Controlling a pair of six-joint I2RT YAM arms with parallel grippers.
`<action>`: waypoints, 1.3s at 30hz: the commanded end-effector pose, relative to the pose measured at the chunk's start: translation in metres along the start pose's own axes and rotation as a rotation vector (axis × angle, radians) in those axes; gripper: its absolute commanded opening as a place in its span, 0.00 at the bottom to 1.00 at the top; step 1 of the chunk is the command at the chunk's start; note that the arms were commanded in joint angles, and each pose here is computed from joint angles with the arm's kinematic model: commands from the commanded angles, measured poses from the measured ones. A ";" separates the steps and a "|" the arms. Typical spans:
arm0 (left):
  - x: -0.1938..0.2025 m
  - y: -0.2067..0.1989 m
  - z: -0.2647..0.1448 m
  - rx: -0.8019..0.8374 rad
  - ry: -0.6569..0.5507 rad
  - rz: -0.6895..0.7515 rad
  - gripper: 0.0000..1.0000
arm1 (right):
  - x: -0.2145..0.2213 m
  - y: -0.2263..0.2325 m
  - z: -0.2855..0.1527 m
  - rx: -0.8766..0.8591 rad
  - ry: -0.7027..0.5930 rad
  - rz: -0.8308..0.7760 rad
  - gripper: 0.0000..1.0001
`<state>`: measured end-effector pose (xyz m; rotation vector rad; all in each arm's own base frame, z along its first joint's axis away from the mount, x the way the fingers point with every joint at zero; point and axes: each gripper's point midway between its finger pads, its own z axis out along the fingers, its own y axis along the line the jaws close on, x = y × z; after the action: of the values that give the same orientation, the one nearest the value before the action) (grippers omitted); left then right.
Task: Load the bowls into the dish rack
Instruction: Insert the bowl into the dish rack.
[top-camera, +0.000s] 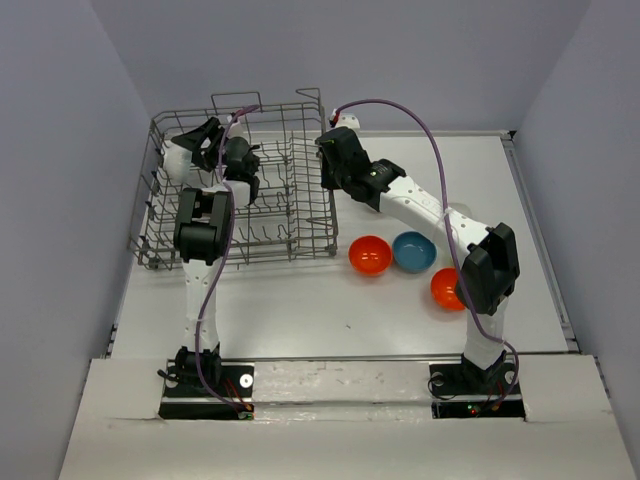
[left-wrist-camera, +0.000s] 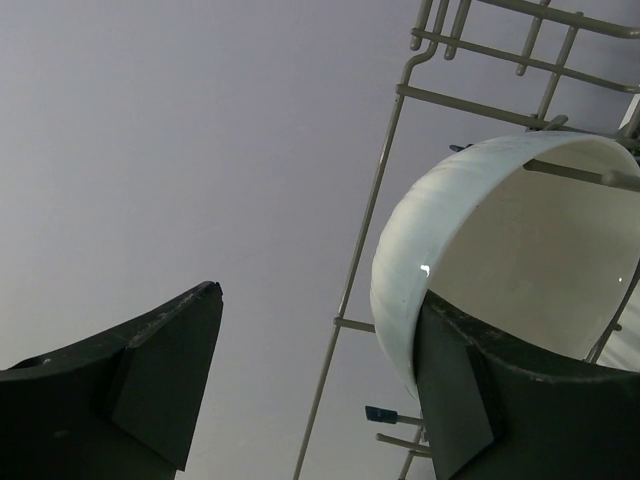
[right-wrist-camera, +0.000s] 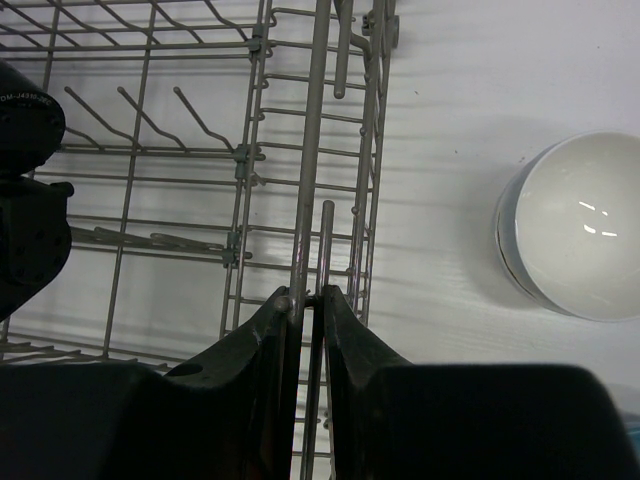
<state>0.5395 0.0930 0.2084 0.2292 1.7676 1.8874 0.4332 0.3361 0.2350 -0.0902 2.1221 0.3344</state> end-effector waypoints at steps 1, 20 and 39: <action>0.005 0.085 0.001 -0.116 0.049 -0.381 0.86 | 0.012 0.029 0.019 -0.114 0.003 0.006 0.01; 0.005 0.081 0.012 -0.046 0.114 -0.334 0.92 | 0.014 0.029 0.021 -0.112 0.007 0.002 0.01; -0.003 0.046 0.014 0.031 0.100 -0.247 0.99 | 0.019 0.028 0.026 -0.105 0.018 -0.009 0.01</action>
<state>0.5394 0.1061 0.1983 0.0846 1.8868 1.8210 0.4337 0.3370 0.2338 -0.0997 2.1224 0.3348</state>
